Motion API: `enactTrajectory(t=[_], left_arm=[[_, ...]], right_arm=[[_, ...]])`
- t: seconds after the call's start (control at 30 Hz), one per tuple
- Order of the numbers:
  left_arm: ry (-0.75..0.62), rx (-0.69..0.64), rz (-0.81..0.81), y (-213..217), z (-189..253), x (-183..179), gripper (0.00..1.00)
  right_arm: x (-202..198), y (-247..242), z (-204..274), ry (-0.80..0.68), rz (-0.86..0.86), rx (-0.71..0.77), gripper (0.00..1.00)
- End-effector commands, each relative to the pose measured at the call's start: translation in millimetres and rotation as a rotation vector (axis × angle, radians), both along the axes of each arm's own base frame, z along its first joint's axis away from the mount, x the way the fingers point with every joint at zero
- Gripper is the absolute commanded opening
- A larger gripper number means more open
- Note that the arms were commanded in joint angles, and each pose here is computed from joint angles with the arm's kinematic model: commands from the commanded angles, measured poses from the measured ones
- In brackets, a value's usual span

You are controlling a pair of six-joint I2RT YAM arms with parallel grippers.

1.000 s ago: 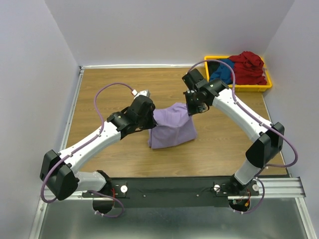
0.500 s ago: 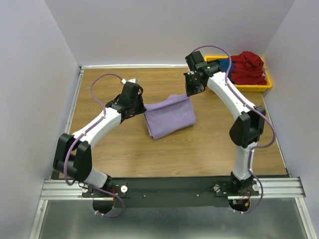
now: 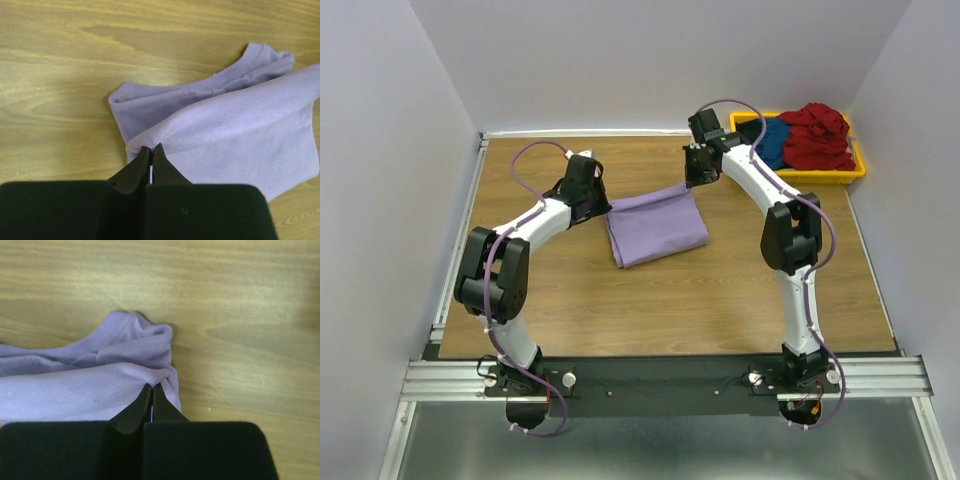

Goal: Fold and stack the t-shirts
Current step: Fold the tshirt

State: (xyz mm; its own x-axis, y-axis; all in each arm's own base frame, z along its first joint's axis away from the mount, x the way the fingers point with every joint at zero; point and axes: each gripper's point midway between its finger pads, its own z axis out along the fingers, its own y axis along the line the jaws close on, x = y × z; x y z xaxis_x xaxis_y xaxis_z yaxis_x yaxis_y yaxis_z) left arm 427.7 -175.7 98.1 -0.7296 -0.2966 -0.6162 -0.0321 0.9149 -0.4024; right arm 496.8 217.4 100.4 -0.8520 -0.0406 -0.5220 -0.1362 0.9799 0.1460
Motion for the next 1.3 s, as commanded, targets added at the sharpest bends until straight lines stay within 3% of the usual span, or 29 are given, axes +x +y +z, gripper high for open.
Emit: enactTrajectory(t=[0.0, 0.27, 0.37, 0.4, 0.43, 0.5, 0.53, 0.63, 0.8, 0.93, 1.03, 1.13, 1.27], left_arm=[[-0.051, 0.001, 0.028, 11, 0, 25, 0.00], [-0.009, -0.011, 0.053, 11, -22, 24, 0.00], [-0.010, -0.016, 0.075, 13, -22, 24, 0.03], [-0.020, -0.020, 0.080, 13, -17, 24, 0.07], [-0.023, -0.018, 0.088, 15, -16, 23, 0.19], [-0.048, 0.011, 0.134, 25, -6, 25, 0.37], [-0.053, 0.033, 0.160, 31, -3, 24, 0.52], [-0.087, 0.039, 0.185, 38, 19, 20, 0.67], [-0.168, -0.005, 0.172, 31, 60, -4, 0.66], [-0.213, -0.110, 0.068, -8, 82, -31, 0.54], [-0.181, -0.242, -0.068, -55, 72, -65, 0.42], [-0.148, -0.293, -0.147, -89, 56, -84, 0.33], [-0.046, -0.329, -0.160, -104, 11, -92, 0.24]], right_arm=[[38, 2, 10, -0.123, -0.009, 0.046, 0.01], [48, 1, -10, -0.122, 0.001, 0.035, 0.09], [49, 1, -11, -0.122, -0.006, 0.039, 0.24], [49, 1, -10, -0.121, -0.007, 0.042, 0.28], [48, 1, -3, -0.132, -0.011, 0.047, 0.35], [45, 0, 7, -0.142, -0.013, 0.052, 0.40], [43, -2, 10, -0.145, -0.013, 0.053, 0.42], [31, -15, 20, -0.138, -0.041, 0.056, 0.45], [1, -23, 39, -0.119, -0.044, 0.190, 0.46], [-29, 3, 77, -0.164, 0.076, 0.506, 0.45], [-54, 17, 90, -0.172, 0.149, 0.658, 0.45], [-70, 31, 88, -0.154, 0.213, 0.783, 0.45], [-77, 35, 47, -0.080, 0.204, 0.878, 0.45]])
